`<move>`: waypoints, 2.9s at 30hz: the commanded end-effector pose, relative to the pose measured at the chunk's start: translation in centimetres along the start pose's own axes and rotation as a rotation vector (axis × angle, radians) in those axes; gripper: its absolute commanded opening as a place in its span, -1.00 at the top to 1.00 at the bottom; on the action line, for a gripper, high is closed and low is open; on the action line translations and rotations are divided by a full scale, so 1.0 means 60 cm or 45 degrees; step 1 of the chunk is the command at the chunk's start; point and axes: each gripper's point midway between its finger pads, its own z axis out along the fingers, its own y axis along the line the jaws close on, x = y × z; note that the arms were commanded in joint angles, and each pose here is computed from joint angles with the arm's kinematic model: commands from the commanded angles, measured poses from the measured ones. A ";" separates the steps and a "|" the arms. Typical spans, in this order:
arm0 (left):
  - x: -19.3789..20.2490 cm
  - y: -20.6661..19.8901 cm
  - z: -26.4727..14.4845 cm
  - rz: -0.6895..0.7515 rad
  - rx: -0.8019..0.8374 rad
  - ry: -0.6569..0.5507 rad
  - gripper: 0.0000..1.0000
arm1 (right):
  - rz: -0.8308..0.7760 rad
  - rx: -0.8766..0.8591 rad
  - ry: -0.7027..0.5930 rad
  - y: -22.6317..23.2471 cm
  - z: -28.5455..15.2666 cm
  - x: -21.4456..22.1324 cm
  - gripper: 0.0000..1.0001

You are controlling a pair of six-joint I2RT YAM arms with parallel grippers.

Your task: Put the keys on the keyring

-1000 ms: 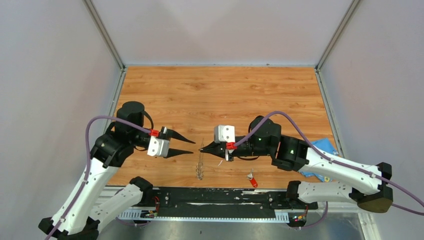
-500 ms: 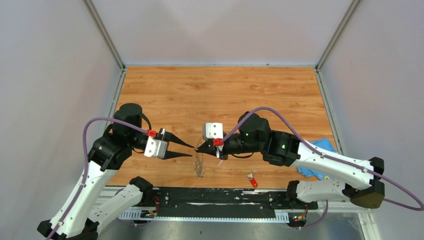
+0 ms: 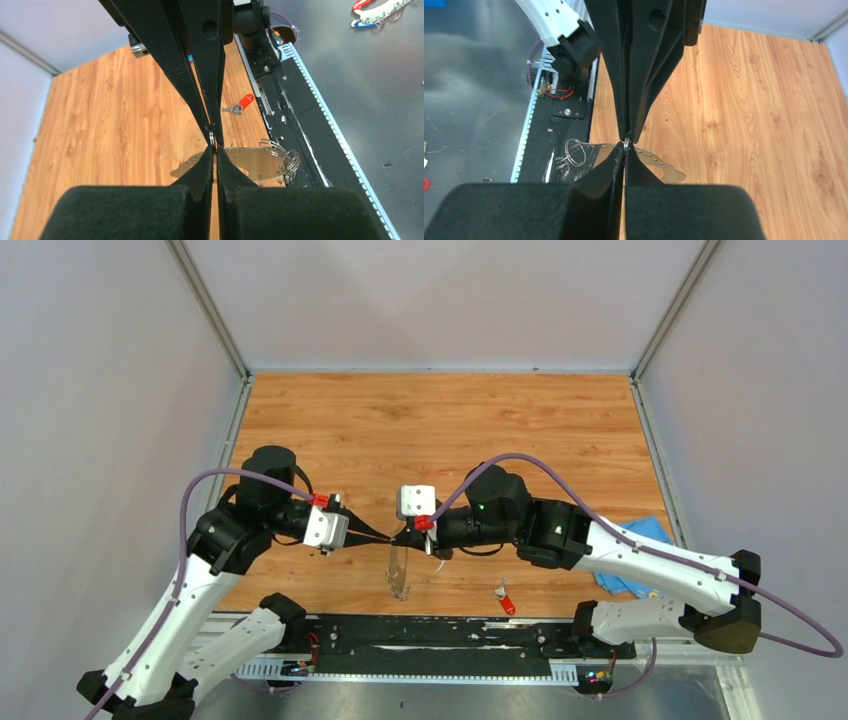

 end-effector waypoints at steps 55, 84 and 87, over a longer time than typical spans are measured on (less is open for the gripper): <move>-0.012 -0.029 -0.002 0.099 0.036 -0.036 1.00 | 0.174 0.149 -0.186 -0.005 -0.046 -0.006 -0.10; -0.012 -0.013 0.003 -0.057 0.032 -0.013 1.00 | 0.255 0.145 -0.193 -0.011 -0.004 0.009 0.98; -0.010 -0.017 0.002 -0.044 0.034 -0.015 1.00 | 0.262 0.194 -0.202 -0.020 -0.011 0.007 0.99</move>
